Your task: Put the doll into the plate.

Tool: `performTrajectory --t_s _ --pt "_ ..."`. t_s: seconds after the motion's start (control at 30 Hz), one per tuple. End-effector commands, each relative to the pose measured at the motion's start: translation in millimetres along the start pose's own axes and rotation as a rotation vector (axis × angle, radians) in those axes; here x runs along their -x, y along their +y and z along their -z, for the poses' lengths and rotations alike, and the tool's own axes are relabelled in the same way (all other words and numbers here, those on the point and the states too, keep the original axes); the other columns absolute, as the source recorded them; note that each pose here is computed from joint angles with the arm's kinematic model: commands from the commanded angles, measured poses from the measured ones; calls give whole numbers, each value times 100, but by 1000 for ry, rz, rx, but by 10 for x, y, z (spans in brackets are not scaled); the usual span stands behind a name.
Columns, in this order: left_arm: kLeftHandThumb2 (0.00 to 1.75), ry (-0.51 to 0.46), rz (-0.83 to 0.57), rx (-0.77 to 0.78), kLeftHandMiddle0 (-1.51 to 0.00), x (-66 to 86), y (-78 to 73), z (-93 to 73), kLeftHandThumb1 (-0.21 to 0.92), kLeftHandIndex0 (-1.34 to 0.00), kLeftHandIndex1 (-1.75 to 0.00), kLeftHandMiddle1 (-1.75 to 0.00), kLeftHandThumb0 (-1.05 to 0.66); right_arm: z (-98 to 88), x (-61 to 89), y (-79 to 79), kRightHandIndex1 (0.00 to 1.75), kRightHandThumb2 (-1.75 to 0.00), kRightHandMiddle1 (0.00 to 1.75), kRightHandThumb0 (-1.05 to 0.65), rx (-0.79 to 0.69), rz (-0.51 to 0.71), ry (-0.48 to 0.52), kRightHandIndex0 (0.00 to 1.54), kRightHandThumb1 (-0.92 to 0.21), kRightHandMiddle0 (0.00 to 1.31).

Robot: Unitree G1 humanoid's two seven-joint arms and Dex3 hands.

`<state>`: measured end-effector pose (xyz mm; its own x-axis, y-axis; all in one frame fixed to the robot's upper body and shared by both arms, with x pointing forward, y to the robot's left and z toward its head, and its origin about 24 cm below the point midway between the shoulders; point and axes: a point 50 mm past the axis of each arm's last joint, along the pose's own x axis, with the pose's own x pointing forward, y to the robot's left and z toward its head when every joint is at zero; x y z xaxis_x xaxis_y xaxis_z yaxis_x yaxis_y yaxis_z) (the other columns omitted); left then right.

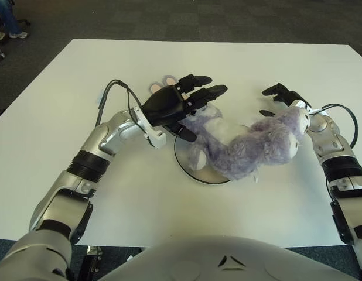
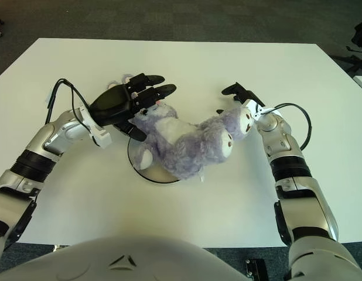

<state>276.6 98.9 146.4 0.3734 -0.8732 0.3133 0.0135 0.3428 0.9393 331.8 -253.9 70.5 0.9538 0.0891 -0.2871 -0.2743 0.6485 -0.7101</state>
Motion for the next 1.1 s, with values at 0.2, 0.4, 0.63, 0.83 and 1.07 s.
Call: performTrajectory --t_s 0.2,0.4,0.63,0.83,1.07 --pt "84 103 -72 30 -14 120 274 182 92 0 -41 -45 -104 431 99 376 82 -83 98 -56 -97 -114 198 16 -55 0" --pt "84 178 -148 64 -24 189 317 232 92 0 -64 -48 -105 414 97 372 89 -91 104 -51 -102 -92 189 13 -48 0" --pt "86 267 -223 97 -28 280 324 305 92 0 -76 -60 -105 405 91 368 90 -94 106 -49 -77 -83 177 12 -44 0" --pt "88 369 -283 119 -25 366 392 433 92 0 -85 -78 -104 412 98 368 89 -94 104 -53 -66 -70 178 11 -42 0" --pt "85 422 -367 152 -26 417 413 513 92 0 -93 -86 -97 416 103 362 89 -97 106 -48 -73 -56 178 12 -39 0"
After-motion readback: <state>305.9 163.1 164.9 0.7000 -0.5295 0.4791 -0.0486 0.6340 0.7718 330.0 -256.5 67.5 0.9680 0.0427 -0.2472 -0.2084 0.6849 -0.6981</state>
